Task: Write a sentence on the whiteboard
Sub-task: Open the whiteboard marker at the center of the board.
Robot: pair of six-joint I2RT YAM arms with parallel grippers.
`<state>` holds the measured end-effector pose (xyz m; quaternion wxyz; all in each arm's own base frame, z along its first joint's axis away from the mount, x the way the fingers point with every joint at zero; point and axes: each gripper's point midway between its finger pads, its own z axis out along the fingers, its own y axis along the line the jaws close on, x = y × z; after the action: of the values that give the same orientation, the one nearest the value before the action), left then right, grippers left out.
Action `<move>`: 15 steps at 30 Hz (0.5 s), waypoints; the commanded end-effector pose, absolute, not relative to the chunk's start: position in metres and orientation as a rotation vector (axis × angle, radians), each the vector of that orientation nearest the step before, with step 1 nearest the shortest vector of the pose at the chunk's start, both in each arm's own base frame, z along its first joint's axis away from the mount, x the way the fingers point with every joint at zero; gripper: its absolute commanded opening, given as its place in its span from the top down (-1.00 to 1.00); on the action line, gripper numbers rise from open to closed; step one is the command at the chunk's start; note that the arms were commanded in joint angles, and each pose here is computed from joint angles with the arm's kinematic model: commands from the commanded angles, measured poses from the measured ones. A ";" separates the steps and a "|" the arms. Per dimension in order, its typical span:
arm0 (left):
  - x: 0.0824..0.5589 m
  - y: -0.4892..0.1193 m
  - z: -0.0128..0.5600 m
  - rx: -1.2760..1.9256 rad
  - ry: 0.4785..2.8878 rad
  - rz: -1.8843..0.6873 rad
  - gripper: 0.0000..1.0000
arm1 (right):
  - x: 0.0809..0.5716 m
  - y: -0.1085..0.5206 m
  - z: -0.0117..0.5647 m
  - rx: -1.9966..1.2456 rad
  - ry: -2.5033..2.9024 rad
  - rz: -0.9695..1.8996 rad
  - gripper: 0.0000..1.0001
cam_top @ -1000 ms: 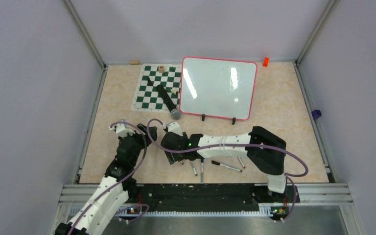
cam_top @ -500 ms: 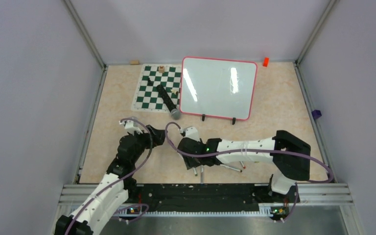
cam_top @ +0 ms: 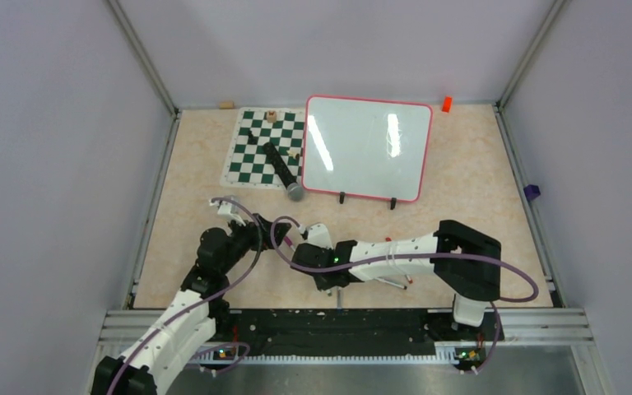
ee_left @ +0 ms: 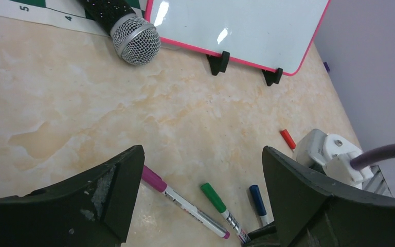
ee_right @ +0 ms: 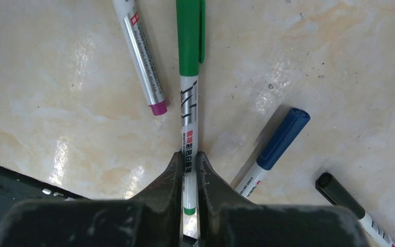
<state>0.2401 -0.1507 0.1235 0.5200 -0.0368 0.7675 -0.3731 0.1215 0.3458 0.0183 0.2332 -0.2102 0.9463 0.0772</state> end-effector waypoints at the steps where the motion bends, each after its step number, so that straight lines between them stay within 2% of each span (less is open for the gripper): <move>1: 0.237 -0.159 0.140 -0.032 1.766 -0.955 -0.79 | 0.123 0.345 0.023 -0.534 2.587 0.201 1.00; 5: 0.240 -0.156 0.134 -0.247 1.811 -1.026 -0.82 | 0.130 0.348 0.055 -0.513 2.499 0.299 1.00; 9: 0.227 -0.175 0.152 -0.335 1.867 -1.239 -0.82 | 0.135 0.354 0.089 -0.528 2.427 0.459 1.00; 13: 0.219 -0.189 0.161 -0.371 1.902 -1.386 -0.55 | 0.134 0.364 0.112 -0.572 2.383 0.570 1.00; 15: 0.218 -0.193 0.162 -0.384 1.929 -1.421 -0.51 | 0.134 0.368 0.122 -0.596 2.361 0.599 1.00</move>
<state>0.2222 -0.1766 0.1307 0.3952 -0.1412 0.7651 -0.4884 0.1305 0.3505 0.0907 0.2901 -0.2065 0.9173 0.1783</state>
